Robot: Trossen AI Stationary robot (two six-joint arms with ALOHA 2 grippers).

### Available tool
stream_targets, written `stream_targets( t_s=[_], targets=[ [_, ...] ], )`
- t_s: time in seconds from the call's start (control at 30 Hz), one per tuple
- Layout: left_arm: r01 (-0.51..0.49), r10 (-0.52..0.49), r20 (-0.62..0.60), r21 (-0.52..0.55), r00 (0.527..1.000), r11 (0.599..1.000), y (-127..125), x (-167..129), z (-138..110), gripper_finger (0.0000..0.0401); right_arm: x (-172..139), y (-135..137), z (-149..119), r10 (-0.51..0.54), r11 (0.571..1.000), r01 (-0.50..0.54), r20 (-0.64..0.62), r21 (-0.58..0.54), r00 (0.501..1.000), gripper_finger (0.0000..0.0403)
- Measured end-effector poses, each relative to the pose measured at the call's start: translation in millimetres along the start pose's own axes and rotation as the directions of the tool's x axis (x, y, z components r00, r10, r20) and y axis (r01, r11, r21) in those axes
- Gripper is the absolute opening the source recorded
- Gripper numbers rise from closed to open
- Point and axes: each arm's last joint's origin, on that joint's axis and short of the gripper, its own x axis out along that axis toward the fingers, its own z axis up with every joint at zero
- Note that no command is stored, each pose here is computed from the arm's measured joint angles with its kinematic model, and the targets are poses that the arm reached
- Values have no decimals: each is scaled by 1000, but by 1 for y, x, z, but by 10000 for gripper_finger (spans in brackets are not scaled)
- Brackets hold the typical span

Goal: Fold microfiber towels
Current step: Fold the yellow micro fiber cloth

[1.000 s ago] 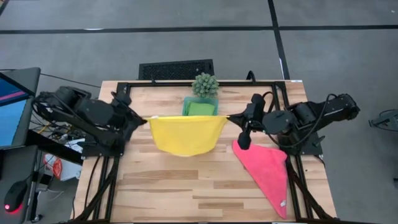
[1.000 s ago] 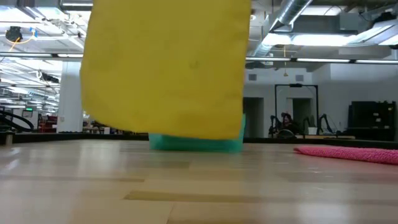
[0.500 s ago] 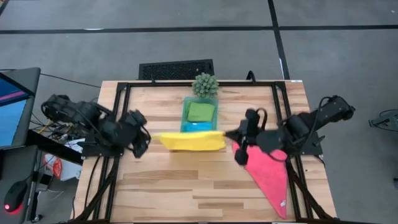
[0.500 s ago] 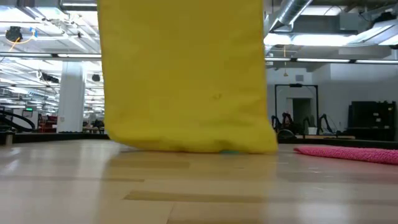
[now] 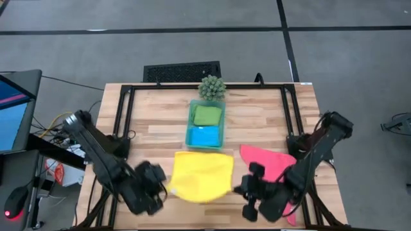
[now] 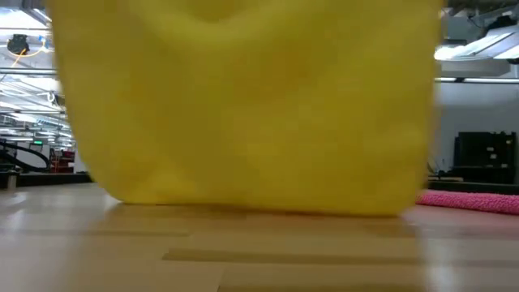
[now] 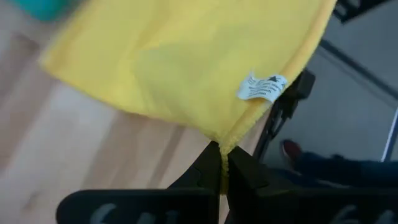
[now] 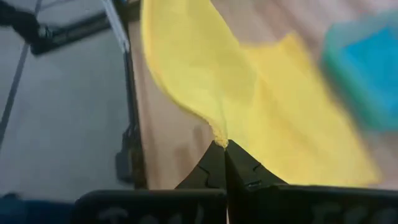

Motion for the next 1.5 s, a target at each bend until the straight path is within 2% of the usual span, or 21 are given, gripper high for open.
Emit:
stream_targets(
  t_s=[0.13,0.23,0.43,0.57,0.7,0.93,1.13,1.33,1.5],
  targets=[
    [-12,15,-50,53,999,999,-24,39,-15,0,14,20,-27,43,997,-37,-103,61,994,5],
    [-26,35,-126,77,991,997,-35,67,-26,0,15,30,-42,59,995,-49,-121,86,991,6],
    [-72,100,-226,128,969,989,-42,104,-41,0,20,26,-55,5,991,16,-162,130,987,5],
    [-121,148,-189,148,971,981,-39,107,-41,0,29,7,-55,-116,985,141,-217,101,969,6],
    [-205,224,-117,158,967,966,-31,108,-34,0,41,-12,-43,-191,975,214,-280,54,941,7],
    [-309,328,-65,206,942,928,-18,110,-19,0,61,-36,-19,-242,968,251,-301,-9,922,8],
    [-388,399,-17,197,917,900,-6,117,-10,0,70,-56,-8,-296,954,295,-341,-56,892,8],
    [-373,390,-78,171,917,912,7,140,-16,0,79,-62,-20,-297,953,296,-368,-60,881,8],
    [-391,405,-81,148,911,909,12,145,-13,0,91,-72,-32,-291,954,296,-396,-50,871,8]
  ],
)
